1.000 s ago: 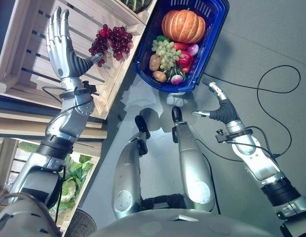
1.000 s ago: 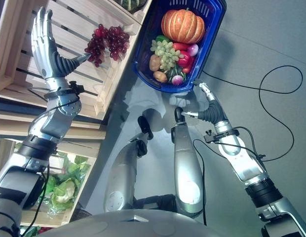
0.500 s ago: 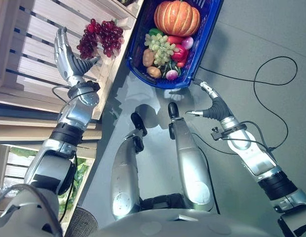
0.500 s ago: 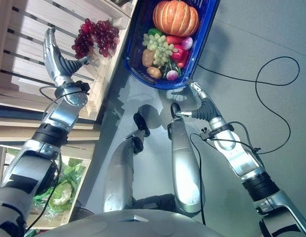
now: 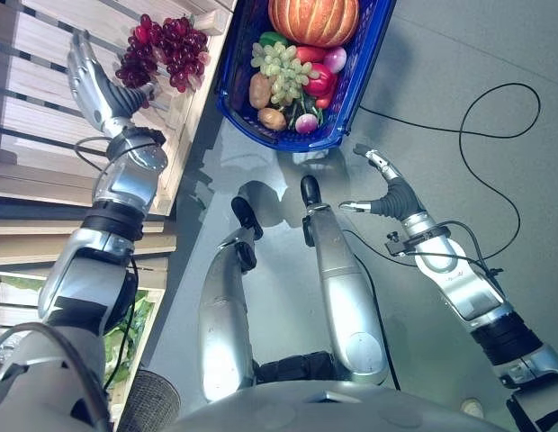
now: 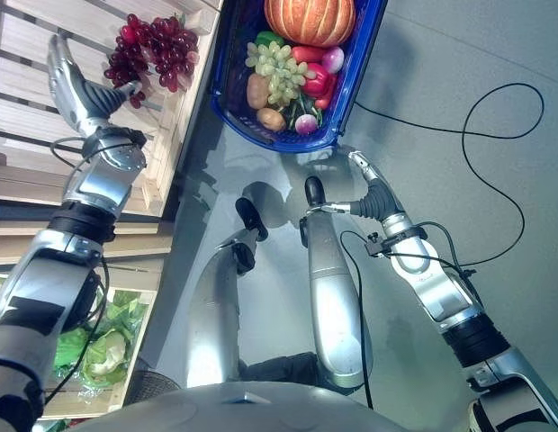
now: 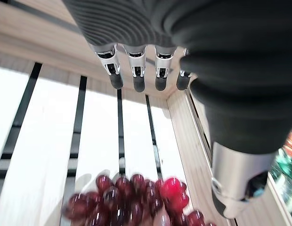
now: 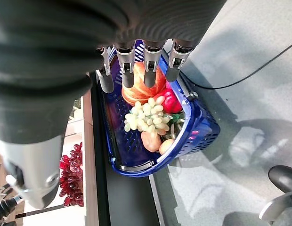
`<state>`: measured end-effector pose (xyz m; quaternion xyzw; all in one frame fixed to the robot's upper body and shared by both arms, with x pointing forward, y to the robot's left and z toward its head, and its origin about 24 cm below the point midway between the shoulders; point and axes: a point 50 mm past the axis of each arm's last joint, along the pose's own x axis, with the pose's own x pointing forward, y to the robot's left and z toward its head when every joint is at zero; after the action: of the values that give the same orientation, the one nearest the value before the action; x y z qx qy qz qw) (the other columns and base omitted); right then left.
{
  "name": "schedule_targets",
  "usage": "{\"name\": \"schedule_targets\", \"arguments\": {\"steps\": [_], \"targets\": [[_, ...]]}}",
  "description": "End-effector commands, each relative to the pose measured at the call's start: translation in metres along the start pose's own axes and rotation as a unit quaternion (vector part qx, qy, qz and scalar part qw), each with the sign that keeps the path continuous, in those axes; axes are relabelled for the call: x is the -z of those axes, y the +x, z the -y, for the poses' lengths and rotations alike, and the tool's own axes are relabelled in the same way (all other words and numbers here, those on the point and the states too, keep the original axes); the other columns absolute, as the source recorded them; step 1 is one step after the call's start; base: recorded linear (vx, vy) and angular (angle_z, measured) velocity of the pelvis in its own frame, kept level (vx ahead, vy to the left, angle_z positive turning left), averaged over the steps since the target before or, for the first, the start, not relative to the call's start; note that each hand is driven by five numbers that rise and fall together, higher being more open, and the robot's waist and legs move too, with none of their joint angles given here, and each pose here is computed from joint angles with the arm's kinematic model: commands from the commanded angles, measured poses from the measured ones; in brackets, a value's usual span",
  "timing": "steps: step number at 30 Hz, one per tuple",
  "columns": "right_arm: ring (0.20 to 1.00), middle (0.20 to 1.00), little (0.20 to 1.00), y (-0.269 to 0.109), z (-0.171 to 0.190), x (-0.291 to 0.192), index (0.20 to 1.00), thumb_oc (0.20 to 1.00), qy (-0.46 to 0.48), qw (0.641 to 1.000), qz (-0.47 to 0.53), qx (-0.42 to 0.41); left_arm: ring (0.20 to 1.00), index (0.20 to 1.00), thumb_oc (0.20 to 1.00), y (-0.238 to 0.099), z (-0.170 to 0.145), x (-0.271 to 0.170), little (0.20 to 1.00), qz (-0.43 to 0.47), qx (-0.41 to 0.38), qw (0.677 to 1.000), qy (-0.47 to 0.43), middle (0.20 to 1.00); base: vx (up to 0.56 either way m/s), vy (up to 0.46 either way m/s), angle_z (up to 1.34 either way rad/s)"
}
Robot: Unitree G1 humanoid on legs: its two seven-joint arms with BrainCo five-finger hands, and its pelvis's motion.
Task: Pick up fruits and vegetables into the basket
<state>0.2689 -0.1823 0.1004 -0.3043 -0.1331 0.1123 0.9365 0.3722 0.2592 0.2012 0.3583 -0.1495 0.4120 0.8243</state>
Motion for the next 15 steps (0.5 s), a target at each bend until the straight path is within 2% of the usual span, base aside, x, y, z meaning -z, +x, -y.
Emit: {"name": "schedule_targets", "arguments": {"steps": [1,15], "targets": [[1.000,1.000,1.000,-0.002,-0.006,-0.010,1.000,1.000,0.026,0.999,0.032,0.006,1.000,1.000,1.000,0.017,-0.022,0.009,1.000,0.009,-0.055,0.998,0.031,1.000,0.00,0.000,0.00],[1.000,1.000,1.000,0.003,-0.005,-0.009,1.000,1.000,0.038,0.999,0.024,0.014,1.000,1.000,1.000,0.033,-0.027,-0.001,1.000,0.002,-0.064,0.996,0.054,1.000,0.00,0.000,0.00]]}}
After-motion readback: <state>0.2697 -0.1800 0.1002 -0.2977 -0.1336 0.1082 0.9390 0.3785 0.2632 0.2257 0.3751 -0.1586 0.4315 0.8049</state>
